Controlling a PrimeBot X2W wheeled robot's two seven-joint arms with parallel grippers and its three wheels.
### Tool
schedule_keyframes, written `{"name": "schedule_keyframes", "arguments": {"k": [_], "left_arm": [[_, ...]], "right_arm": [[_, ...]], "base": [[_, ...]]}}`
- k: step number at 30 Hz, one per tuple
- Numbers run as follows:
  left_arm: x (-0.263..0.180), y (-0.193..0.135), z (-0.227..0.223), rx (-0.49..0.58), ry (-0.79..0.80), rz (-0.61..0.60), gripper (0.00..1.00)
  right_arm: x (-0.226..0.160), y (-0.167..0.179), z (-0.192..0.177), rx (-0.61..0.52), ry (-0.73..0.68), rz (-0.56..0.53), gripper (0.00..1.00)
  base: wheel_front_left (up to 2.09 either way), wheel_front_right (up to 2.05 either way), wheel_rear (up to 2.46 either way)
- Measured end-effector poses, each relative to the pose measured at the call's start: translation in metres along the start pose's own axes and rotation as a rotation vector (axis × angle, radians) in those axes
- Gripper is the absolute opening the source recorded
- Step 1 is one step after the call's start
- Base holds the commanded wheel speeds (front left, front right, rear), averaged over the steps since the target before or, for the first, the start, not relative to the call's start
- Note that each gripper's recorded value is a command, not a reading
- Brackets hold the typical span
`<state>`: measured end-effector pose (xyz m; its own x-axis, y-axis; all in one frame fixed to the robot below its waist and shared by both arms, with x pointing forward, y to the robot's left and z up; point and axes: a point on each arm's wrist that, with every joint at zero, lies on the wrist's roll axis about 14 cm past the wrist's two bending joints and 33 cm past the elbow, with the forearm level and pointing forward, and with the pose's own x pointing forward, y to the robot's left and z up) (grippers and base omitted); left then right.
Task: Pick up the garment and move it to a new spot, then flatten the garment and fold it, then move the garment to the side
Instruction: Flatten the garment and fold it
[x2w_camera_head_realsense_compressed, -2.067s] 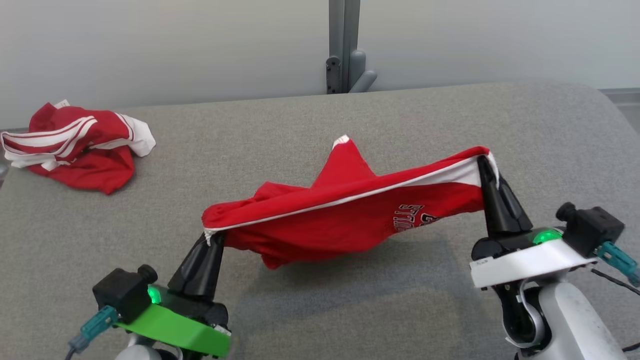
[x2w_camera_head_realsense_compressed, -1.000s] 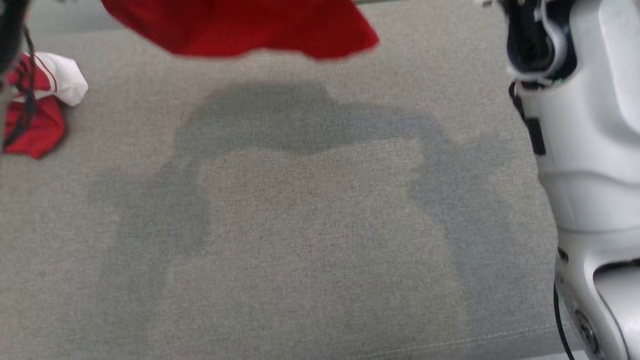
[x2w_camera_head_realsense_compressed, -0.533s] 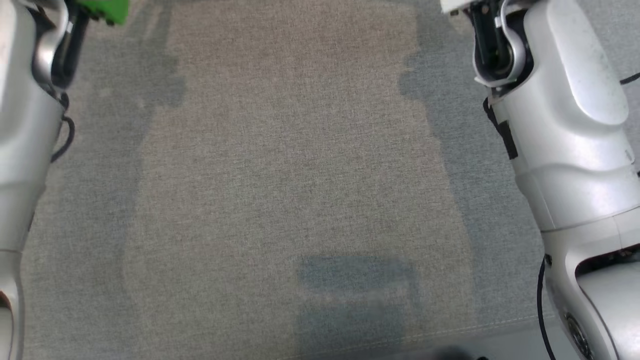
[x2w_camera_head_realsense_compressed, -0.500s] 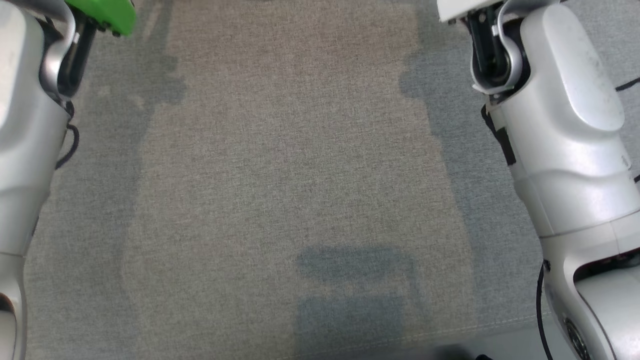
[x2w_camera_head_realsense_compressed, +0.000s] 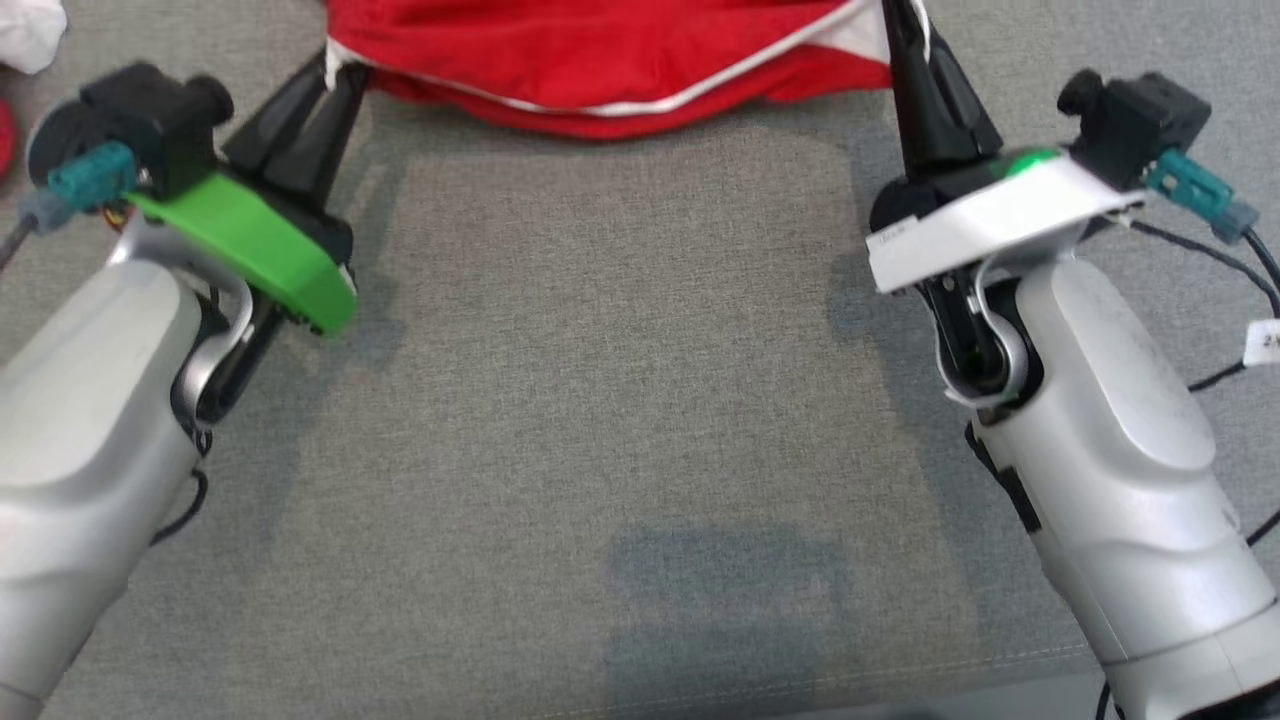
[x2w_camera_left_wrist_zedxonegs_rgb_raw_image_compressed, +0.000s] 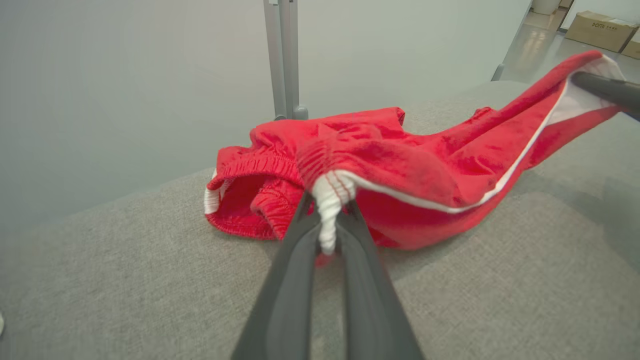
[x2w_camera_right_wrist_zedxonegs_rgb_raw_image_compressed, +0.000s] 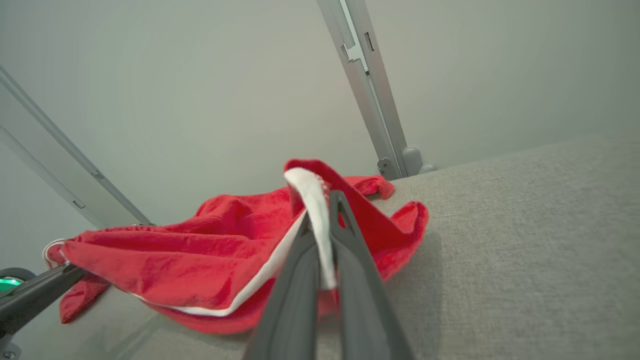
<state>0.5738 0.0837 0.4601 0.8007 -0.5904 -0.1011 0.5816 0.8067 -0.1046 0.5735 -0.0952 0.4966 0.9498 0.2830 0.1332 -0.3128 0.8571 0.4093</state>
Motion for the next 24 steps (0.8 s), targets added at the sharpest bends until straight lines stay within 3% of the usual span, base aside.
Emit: {"name": "schedule_keyframes", "arguments": {"k": [7,12,17,24], "left_arm": [[-0.054,-0.029,-0.016,-0.087,0.018,0.012,0.0],[-0.098,-0.054,-0.019,-0.157,-0.01,0.096,0.0],[-0.131,-0.074,-0.019,-0.15,-0.031,0.157,0.0],[-0.172,-0.108,-0.023,-0.225,-0.051,0.209,0.0]], "right_arm": [[-0.057,-0.004,-0.012,0.052,0.054,-0.035,0.0],[-0.103,0.006,-0.01,0.093,0.07,-0.05,0.0],[-0.139,0.014,-0.003,0.122,0.066,-0.072,0.0],[-0.186,0.025,0.005,0.144,0.065,-0.094,0.0]], "base": [[0.0,0.0,0.0],[0.0,0.0,0.0],[0.0,0.0,0.0],[0.0,0.0,0.0]]}}
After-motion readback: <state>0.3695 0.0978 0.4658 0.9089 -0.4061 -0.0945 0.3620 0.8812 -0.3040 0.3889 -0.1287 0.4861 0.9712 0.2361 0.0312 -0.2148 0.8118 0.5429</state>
